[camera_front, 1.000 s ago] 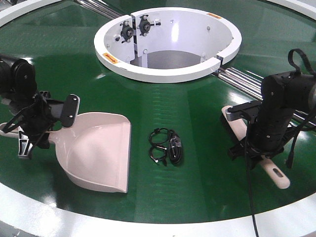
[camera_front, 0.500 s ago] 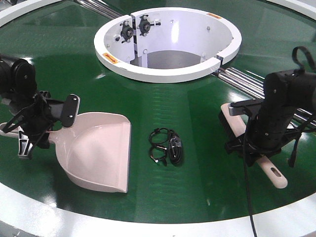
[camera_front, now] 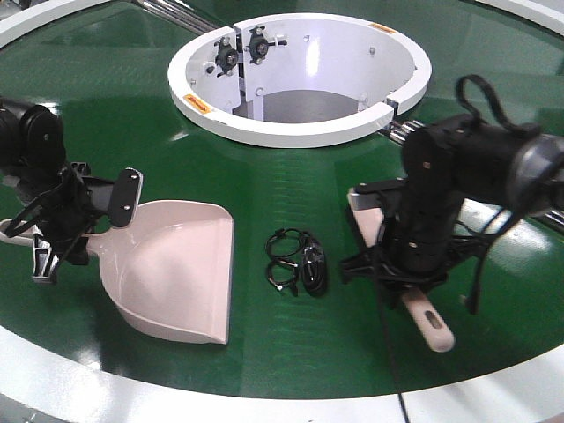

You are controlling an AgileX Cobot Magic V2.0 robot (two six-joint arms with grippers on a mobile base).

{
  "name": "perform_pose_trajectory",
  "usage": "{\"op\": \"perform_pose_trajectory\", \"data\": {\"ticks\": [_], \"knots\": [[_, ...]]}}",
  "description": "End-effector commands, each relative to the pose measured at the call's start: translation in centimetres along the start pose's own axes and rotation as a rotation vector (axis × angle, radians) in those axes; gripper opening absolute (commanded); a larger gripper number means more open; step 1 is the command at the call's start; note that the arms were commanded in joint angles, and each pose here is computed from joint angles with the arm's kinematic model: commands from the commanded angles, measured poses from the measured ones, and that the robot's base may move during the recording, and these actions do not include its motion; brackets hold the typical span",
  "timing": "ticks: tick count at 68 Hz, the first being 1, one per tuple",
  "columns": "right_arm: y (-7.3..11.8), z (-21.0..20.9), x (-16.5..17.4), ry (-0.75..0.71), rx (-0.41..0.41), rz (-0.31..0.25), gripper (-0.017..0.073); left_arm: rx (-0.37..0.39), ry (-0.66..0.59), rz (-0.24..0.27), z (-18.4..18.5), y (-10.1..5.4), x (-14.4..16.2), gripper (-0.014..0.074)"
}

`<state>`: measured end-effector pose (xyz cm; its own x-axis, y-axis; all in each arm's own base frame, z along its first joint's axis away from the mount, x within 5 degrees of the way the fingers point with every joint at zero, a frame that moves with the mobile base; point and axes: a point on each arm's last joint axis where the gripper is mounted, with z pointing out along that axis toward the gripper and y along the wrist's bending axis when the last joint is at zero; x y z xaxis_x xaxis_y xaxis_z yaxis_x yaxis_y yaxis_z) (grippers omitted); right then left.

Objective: Clean and inspect green conveyor with broom and dustpan
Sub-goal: 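Move the brush with the right gripper toward the black cable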

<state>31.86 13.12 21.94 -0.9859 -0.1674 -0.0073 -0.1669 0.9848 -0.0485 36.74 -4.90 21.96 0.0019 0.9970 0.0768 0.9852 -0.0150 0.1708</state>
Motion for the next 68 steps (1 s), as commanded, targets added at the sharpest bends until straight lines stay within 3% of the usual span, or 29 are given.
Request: {"op": "perform_pose_trajectory", "data": {"ticks": [1, 23, 36, 68], "knots": [[0.5, -2.6, -0.5, -0.034, 0.026, 0.017, -0.0004, -0.091, -0.026, -0.020, -2.4, 0.5, -0.2, 0.0076], [1.9, -1.9, -1.6, 0.008, 0.023, 0.088, -0.0004, -0.090, -0.026, -0.020, -2.4, 0.5, -0.2, 0.0076], [3.4, -0.7, -1.5, 0.037, 0.035, 0.058, -0.0004, -0.090, -0.026, -0.020, -2.4, 0.5, -0.2, 0.0076], [5.4, 0.6, -1.3, 0.081, 0.018, 0.056, -0.0003, -0.090, -0.026, -0.020, -2.4, 0.5, -0.2, 0.0076]]}}
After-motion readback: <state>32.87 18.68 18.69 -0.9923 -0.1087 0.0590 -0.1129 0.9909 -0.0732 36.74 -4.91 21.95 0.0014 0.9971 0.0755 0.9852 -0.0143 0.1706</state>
